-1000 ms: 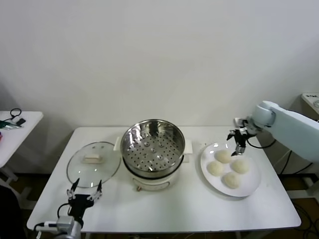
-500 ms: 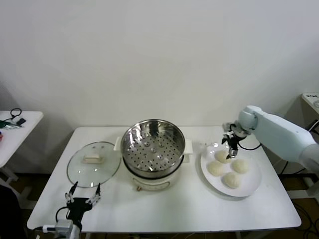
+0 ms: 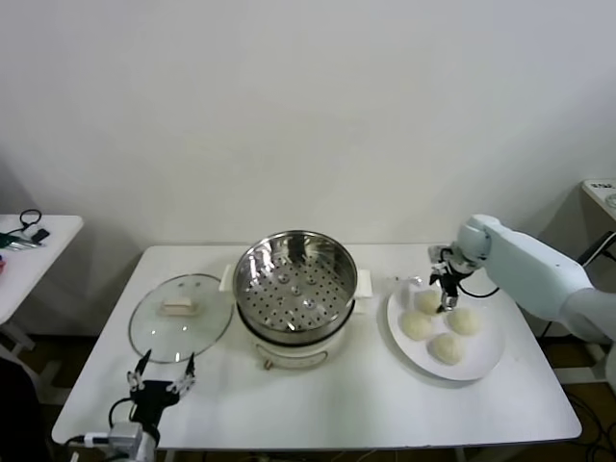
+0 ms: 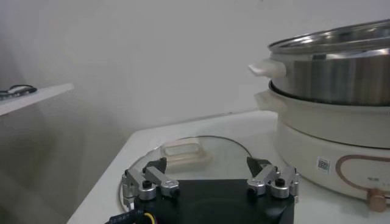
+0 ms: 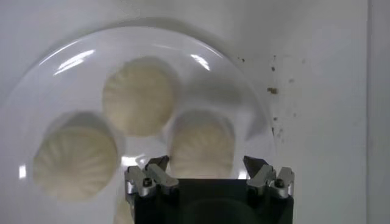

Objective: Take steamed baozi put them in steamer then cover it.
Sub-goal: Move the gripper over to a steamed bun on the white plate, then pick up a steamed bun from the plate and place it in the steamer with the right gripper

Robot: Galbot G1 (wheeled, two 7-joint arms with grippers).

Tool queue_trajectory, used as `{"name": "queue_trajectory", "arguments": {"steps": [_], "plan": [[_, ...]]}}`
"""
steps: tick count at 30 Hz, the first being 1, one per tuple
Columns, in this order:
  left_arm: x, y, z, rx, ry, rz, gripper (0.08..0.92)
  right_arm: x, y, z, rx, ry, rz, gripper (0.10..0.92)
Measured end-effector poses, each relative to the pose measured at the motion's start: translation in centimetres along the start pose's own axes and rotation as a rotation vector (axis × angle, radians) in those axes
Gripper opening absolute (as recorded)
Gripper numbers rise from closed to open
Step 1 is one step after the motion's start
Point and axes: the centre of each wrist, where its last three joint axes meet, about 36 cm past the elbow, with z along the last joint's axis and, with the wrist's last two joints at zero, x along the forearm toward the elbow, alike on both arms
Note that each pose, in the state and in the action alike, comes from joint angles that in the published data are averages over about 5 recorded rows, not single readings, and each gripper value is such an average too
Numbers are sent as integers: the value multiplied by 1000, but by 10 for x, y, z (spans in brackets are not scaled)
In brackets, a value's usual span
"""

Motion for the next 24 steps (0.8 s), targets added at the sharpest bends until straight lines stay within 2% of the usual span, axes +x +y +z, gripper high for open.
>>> {"name": "queue_trajectory", "arguments": {"steps": [6,13,18,24], "plan": [[-1,0,-1,-3,4,0,823,-1,1,2,-5,-1,2,665],[0,0,-2,-6,0,0,823,18,-6,0,16,-17,19,640],[0,0,-5,-8,-5,0,823,66,-24,-19,103,-42,64,644],[0,1,-8,-13,-9,3,823,151,-48,-70,330,-95,142,645]]}}
